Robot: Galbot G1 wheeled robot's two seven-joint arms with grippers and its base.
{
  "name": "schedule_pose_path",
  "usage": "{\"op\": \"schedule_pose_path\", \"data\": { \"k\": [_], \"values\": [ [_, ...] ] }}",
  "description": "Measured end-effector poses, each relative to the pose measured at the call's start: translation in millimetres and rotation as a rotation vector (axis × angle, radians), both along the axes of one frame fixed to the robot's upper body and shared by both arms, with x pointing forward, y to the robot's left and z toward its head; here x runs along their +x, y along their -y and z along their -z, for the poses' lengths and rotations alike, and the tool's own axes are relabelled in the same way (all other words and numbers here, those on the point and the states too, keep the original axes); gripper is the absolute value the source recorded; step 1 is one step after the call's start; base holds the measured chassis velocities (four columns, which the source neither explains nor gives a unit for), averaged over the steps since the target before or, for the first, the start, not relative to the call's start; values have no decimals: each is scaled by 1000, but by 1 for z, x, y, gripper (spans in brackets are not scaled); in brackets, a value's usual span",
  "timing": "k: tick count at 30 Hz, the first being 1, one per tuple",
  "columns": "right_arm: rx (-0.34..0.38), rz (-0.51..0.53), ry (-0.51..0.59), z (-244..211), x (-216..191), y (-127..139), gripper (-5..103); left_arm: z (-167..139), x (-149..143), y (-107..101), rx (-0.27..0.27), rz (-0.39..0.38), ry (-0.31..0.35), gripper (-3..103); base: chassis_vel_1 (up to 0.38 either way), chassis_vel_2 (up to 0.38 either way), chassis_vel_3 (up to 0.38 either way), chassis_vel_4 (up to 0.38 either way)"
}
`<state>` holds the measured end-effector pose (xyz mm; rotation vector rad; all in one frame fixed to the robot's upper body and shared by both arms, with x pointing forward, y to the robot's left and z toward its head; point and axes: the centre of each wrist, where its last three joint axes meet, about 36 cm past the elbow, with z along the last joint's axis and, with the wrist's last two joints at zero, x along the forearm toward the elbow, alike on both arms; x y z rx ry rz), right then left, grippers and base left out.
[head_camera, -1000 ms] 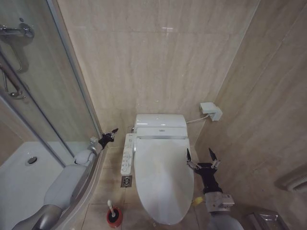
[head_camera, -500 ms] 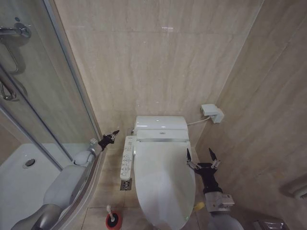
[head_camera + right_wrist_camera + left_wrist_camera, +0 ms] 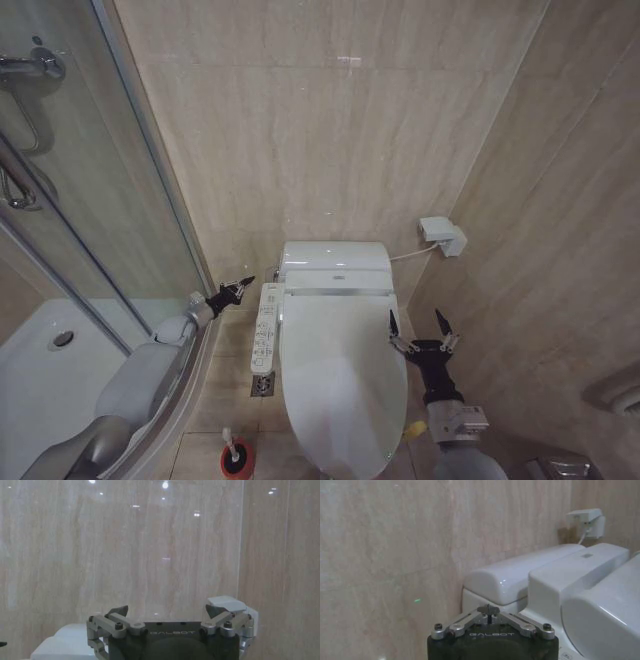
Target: Open the toilet lid, clean the toilet bowl with a toilet brush, close the toilet lid, and flush.
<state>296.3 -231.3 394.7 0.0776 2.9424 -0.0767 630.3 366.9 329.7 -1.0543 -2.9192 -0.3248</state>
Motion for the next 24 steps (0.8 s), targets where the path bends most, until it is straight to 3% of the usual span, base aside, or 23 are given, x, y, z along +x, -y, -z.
{"op": "schedule_pose_path", "data": {
  "k": [11,24],
  "values": [
    [0,0,0,0,0,0,100,-2,7,1,1,6,3,0,-7,8,7,-10],
    [0,0,0,0,0,0,100,5,10,7,-10,-42,1,0,0,0,0,0]
  ]
}}
